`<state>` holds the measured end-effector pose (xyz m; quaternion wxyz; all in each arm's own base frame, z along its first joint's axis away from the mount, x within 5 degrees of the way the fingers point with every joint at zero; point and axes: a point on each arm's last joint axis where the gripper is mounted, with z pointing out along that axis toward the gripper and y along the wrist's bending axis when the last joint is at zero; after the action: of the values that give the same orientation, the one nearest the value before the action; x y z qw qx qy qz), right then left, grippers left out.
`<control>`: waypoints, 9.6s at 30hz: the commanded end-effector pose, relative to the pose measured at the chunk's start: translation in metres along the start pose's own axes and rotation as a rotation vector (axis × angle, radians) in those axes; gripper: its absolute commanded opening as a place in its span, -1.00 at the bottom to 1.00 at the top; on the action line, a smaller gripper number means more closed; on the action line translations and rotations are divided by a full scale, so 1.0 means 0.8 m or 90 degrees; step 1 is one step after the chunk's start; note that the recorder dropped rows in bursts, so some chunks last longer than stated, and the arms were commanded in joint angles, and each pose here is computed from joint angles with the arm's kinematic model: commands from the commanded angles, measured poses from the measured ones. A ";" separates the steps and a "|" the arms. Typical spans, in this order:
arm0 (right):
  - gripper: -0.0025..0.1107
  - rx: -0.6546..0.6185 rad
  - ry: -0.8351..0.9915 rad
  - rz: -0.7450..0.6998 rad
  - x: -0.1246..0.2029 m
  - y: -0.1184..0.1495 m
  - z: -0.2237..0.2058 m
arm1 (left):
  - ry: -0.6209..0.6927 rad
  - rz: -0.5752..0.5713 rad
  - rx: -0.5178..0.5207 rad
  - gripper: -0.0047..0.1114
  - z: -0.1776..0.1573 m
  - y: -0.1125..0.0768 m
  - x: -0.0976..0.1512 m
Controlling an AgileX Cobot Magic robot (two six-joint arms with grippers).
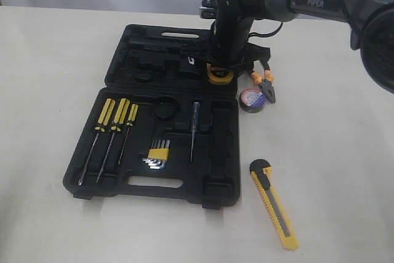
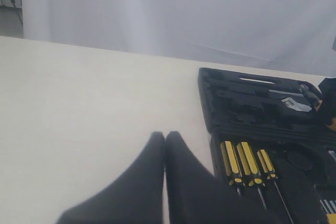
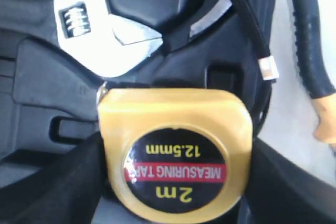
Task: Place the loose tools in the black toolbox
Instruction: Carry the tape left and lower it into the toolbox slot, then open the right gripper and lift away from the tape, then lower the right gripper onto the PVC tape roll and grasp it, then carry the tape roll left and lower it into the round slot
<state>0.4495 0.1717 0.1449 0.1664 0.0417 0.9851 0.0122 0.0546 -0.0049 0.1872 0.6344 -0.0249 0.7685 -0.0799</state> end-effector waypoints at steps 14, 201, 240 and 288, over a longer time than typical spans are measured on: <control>0.44 -0.008 -0.002 0.016 -0.007 0.002 -0.026 | -0.001 0.004 0.003 -0.92 0.000 -0.001 -0.002; -0.87 -0.090 -0.066 -0.517 0.048 -0.067 -0.061 | 0.001 -0.002 0.004 -0.92 0.000 -0.001 -0.002; -0.70 -0.142 -0.029 -0.516 0.087 0.134 -0.021 | -0.001 0.001 0.004 -0.92 0.000 -0.001 -0.002; -0.96 -0.148 0.003 -0.503 0.096 0.135 -0.005 | -0.001 0.004 0.003 -0.92 0.000 -0.001 -0.002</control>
<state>0.3843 0.2875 0.1369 0.1699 -0.3516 0.9182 0.0667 0.0546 -0.0049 0.1872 0.6344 -0.0249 0.7685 -0.0799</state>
